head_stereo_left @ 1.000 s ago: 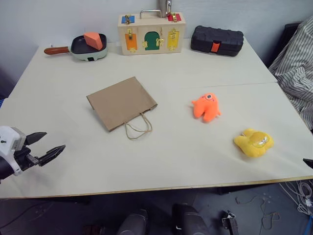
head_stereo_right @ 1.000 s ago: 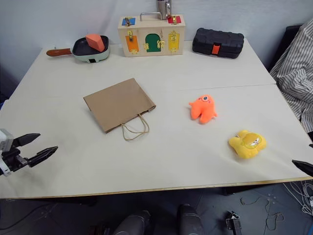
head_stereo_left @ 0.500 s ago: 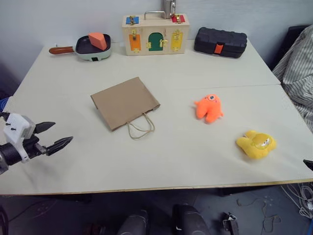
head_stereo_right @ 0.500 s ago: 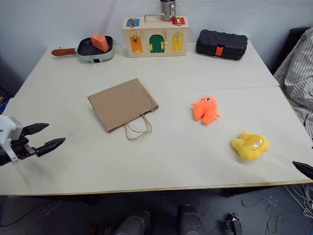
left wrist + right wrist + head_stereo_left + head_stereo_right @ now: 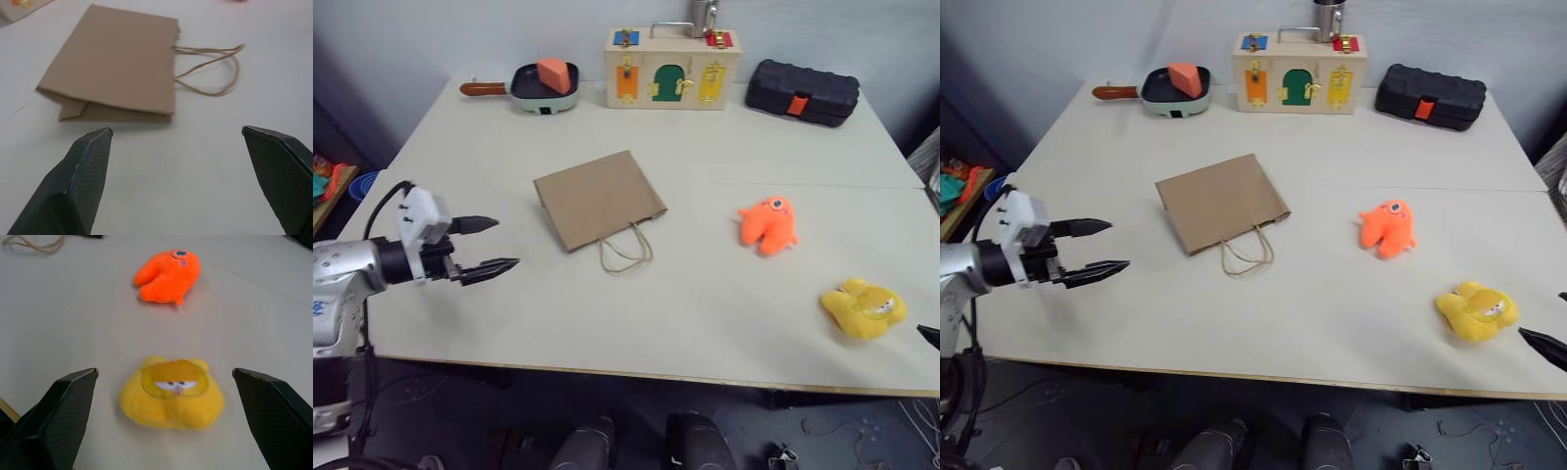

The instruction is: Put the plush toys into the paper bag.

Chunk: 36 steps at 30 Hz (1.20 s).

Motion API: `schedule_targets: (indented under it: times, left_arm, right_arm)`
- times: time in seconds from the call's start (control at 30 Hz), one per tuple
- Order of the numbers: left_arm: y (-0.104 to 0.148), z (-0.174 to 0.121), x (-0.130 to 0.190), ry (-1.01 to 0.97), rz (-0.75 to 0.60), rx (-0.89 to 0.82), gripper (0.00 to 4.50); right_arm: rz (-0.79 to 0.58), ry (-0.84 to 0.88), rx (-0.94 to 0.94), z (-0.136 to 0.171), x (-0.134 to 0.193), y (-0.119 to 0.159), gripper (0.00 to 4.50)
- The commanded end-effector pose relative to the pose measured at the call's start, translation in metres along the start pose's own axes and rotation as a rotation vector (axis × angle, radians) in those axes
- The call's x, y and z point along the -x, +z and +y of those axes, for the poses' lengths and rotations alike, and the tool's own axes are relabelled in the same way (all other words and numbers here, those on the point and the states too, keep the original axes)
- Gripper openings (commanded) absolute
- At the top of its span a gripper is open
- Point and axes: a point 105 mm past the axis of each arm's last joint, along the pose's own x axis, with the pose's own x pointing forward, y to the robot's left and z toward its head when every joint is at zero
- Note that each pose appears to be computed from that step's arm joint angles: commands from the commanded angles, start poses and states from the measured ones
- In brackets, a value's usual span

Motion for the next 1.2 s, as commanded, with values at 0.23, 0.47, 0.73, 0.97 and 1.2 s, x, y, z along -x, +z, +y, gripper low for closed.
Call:
schedule_targets:
  times: [0.23, 0.47, 0.73, 0.97, 1.2]
  left_arm:
    - [0.026, -0.009, -0.099, -0.359, 0.047, -0.232, 4.43]
    - [0.033, -0.011, -0.149, -0.419, 0.029, -0.331, 4.43]
    - [0.028, -0.019, -0.181, -0.464, 0.068, -0.437, 2.57]
    - [0.023, -0.024, -0.193, -0.488, 0.09, -0.464, 0.26]
    - [0.097, -0.007, -0.174, -0.481, -0.192, -0.213, 0.04]
  right_arm:
    - [-0.259, 0.375, 0.137, 0.094, -0.071, 0.084, 4.5]
    - [-0.22, 0.299, 0.143, 0.087, -0.101, 0.075, 4.5]
    - [-0.219, 0.263, 0.129, 0.087, -0.104, 0.073, 4.5]
    - [-0.206, 0.236, 0.126, 0.087, -0.107, 0.07, 4.5]
    - [-0.243, 0.227, 0.086, 0.096, -0.112, 0.075, 4.5]
